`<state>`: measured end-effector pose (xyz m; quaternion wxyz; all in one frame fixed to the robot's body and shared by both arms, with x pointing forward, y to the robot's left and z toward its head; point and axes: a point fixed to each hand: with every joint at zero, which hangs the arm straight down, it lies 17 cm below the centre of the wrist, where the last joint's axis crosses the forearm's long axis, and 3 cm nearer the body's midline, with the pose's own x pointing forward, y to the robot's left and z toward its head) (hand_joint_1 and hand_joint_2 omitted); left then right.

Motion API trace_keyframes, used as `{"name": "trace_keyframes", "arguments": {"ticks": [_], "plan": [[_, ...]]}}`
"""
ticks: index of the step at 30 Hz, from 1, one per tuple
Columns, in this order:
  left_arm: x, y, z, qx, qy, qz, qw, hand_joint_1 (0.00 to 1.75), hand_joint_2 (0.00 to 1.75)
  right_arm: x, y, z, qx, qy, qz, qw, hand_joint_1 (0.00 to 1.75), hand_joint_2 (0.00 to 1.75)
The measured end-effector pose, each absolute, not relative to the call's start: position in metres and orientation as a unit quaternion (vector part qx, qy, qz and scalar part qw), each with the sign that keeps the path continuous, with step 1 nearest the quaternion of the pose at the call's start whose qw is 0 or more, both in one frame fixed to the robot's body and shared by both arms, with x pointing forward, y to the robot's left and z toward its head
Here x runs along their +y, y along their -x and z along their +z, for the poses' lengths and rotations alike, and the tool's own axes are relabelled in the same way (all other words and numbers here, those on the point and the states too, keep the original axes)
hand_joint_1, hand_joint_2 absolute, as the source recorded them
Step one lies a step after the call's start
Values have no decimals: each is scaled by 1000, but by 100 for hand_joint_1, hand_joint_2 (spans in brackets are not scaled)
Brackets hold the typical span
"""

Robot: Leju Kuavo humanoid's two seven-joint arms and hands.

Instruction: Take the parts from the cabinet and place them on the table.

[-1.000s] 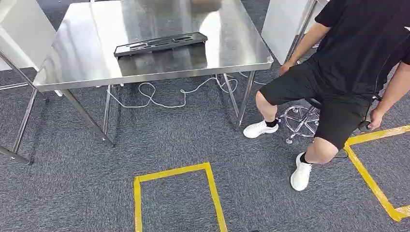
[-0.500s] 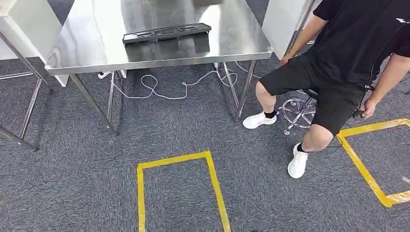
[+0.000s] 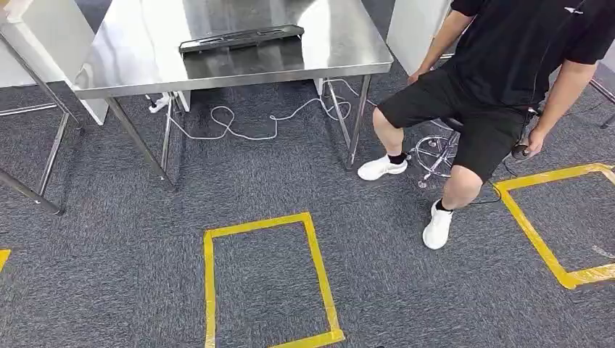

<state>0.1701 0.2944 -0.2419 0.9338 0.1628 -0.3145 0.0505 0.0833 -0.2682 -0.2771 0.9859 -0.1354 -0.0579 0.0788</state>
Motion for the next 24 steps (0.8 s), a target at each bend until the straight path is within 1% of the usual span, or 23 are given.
{"name": "trace_keyframes", "arguments": {"ticks": [16,24], "plan": [[286,-172,-241,-317,-160,34,934,0,0,-268,-84,-277,-51,136,74,987,0,0],[287,-168,-242,-315,-163,31,934,0,0,-263,-73,-278,-37,130,73,988,0,0]]}}
